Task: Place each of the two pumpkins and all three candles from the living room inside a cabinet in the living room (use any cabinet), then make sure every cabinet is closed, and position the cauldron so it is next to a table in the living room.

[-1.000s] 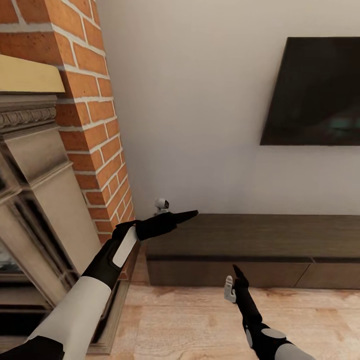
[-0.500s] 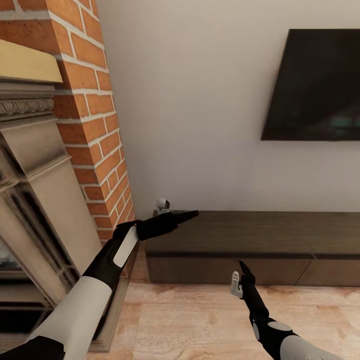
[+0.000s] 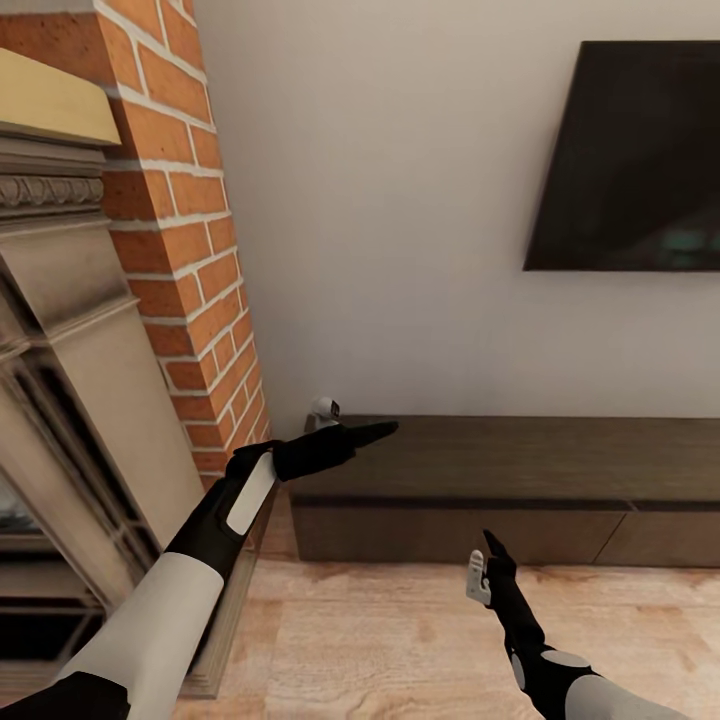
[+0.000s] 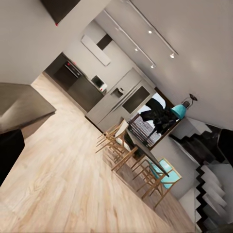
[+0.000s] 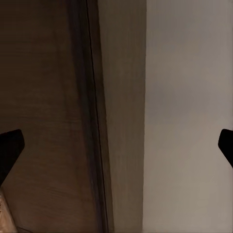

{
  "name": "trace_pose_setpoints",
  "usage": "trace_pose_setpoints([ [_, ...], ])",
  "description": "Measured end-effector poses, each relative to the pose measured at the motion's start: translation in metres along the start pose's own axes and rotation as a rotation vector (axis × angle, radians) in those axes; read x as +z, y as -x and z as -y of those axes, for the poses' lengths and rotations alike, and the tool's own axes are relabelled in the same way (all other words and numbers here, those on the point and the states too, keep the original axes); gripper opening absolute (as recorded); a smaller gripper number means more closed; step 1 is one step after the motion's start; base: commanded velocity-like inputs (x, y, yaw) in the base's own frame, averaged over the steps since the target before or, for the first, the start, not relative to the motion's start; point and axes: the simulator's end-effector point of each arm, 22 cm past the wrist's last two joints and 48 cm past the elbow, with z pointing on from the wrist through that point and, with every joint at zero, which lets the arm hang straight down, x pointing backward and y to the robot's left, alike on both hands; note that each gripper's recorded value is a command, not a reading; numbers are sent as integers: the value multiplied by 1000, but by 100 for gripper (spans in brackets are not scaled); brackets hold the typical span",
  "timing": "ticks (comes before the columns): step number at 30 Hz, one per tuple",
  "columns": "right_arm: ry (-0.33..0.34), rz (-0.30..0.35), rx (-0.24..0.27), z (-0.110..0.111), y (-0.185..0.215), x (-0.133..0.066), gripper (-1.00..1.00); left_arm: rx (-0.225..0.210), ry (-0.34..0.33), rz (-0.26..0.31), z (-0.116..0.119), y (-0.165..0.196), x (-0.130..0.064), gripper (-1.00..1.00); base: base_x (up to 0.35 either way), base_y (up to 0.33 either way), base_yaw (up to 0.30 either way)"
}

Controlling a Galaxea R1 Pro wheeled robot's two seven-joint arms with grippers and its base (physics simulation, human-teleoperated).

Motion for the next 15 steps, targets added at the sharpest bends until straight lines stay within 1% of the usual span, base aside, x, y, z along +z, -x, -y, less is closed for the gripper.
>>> trace_pose_setpoints([
  [4, 0, 0, 0, -8, -1, 1, 100, 0, 0, 0, -5, -6, -2, 100, 0, 0, 0],
  [12, -2, 0, 0, -8, -1, 1, 100, -5, 6, 3, -8, -8, -7, 100, 3, -3, 0],
  [15, -2, 0, 0, -8, -1, 1, 100, -2, 2, 4, -6, -8, -5, 100, 87, -161, 0],
])
